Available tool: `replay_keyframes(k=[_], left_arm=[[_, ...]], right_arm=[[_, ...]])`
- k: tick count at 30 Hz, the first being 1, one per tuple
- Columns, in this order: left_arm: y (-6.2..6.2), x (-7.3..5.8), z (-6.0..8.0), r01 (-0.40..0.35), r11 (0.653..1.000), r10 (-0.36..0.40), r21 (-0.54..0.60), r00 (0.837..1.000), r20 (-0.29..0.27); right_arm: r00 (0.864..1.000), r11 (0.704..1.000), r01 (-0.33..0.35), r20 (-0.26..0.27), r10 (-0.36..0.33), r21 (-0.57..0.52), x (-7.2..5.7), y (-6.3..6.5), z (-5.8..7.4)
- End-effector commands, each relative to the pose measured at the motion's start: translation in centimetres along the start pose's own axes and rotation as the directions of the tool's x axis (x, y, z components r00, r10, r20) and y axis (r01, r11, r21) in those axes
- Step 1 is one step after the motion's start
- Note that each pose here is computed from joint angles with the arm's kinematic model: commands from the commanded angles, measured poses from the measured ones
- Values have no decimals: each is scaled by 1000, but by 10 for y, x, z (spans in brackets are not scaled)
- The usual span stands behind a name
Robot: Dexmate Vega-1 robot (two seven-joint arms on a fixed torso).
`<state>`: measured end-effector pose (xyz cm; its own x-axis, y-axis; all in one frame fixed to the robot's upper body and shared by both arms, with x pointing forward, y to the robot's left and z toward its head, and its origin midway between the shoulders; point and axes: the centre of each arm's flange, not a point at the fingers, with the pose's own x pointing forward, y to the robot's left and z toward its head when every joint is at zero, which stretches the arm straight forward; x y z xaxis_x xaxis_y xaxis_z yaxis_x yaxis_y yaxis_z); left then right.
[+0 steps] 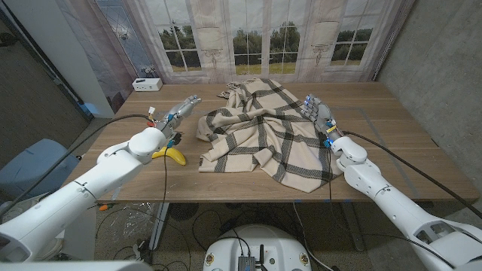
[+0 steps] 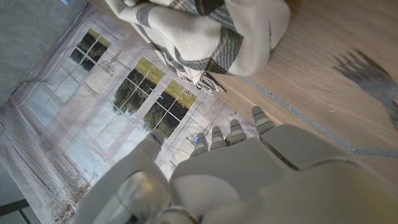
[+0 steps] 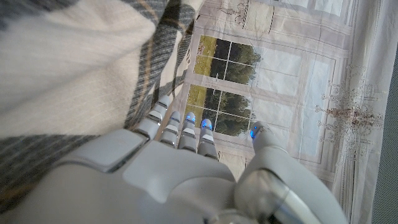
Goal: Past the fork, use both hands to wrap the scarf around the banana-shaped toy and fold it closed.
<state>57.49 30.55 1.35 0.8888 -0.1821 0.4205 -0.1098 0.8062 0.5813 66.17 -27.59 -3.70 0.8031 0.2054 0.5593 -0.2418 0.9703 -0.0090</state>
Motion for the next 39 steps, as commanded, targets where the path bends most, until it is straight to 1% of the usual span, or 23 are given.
replay_keyframes(k=[1,7,10,11,16,24,32,39], left_arm=[[7,-21,15,51,980,-36,194,996,-78],[10,-32,21,84,958,-51,273,991,-127],[11,-35,22,93,951,-53,295,989,-142],[12,-39,23,100,943,-53,316,987,-155],[16,-47,24,119,929,-55,350,981,-187],[20,-55,29,156,894,-58,420,970,-237],[21,-60,36,216,838,-65,501,951,-301],[23,-65,42,268,790,-64,551,931,-360]], right_arm=[[1000,1000,-2,3,2,6,-4,7,-3],[1000,1000,-2,4,2,4,-7,11,-4],[1000,1000,-2,3,2,4,-8,13,-4],[1000,1000,-2,3,2,4,-8,15,-4],[1000,1000,-4,3,4,1,-9,19,-4],[1000,1000,-10,10,10,-3,-10,28,-4],[1000,1000,-13,23,13,-7,-11,36,-4],[999,1000,-18,30,18,-7,-10,43,-5]])
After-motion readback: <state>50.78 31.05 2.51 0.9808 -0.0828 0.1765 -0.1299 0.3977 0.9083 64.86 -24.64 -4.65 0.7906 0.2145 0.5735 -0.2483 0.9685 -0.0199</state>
